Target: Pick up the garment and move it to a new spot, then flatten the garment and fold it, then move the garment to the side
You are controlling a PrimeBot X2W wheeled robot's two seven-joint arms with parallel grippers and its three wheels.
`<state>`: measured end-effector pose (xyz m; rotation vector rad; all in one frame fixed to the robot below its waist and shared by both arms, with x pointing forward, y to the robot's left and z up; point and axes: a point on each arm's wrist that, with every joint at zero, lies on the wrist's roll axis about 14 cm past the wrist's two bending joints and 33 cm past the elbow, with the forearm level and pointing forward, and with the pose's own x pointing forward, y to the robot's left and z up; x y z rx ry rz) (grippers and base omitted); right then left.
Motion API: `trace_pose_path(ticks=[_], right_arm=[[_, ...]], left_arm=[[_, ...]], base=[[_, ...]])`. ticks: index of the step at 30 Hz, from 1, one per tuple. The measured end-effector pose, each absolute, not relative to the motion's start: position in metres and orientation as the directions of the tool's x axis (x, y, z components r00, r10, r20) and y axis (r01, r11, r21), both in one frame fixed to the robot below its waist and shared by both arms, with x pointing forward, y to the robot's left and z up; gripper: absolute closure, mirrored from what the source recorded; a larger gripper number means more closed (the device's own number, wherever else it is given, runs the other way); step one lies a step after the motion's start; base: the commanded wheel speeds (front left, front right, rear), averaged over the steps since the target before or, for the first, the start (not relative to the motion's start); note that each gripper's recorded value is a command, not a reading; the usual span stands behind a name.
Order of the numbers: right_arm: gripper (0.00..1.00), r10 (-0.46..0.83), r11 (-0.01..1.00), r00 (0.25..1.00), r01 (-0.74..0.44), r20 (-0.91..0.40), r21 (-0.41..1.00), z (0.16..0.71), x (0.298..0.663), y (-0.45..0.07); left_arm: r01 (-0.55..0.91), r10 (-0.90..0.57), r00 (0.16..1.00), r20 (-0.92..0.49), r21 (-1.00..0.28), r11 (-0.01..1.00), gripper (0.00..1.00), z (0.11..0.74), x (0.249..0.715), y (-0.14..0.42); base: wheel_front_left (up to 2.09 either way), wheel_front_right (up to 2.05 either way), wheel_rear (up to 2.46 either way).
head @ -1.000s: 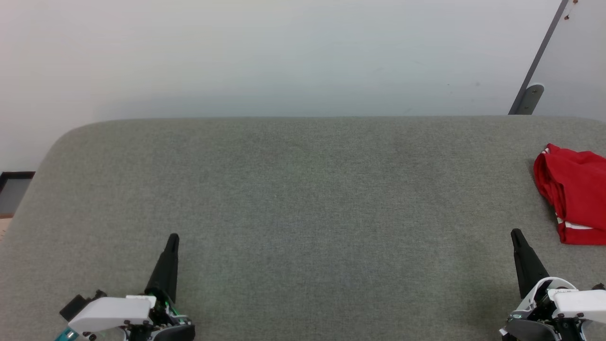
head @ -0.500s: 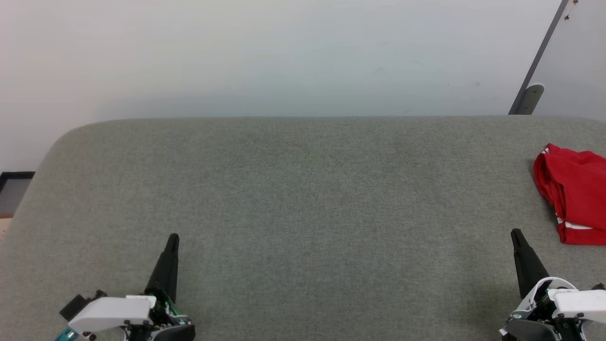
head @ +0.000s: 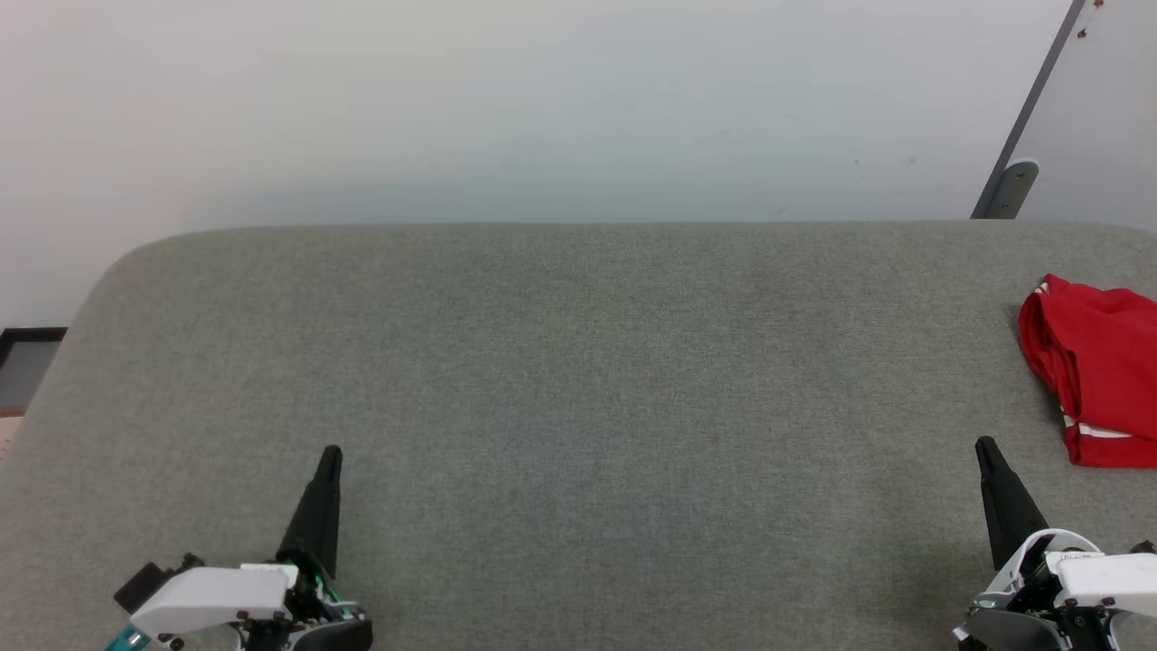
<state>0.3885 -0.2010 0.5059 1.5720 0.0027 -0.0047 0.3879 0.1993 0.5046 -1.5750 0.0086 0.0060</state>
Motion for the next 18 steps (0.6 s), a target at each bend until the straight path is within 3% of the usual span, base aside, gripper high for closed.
trace_pose_path(ticks=[18], right_arm=[[1.0,-0.001,-0.001,1.0,0.005,-0.005,1.0,0.5059,0.3885,-0.201]], left_arm=[[-0.009,-0.001,1.0,-0.009,-1.0,-0.004,1.0,0.5046,0.3879,0.1993]], base=[[0.0,0.0,0.0]])
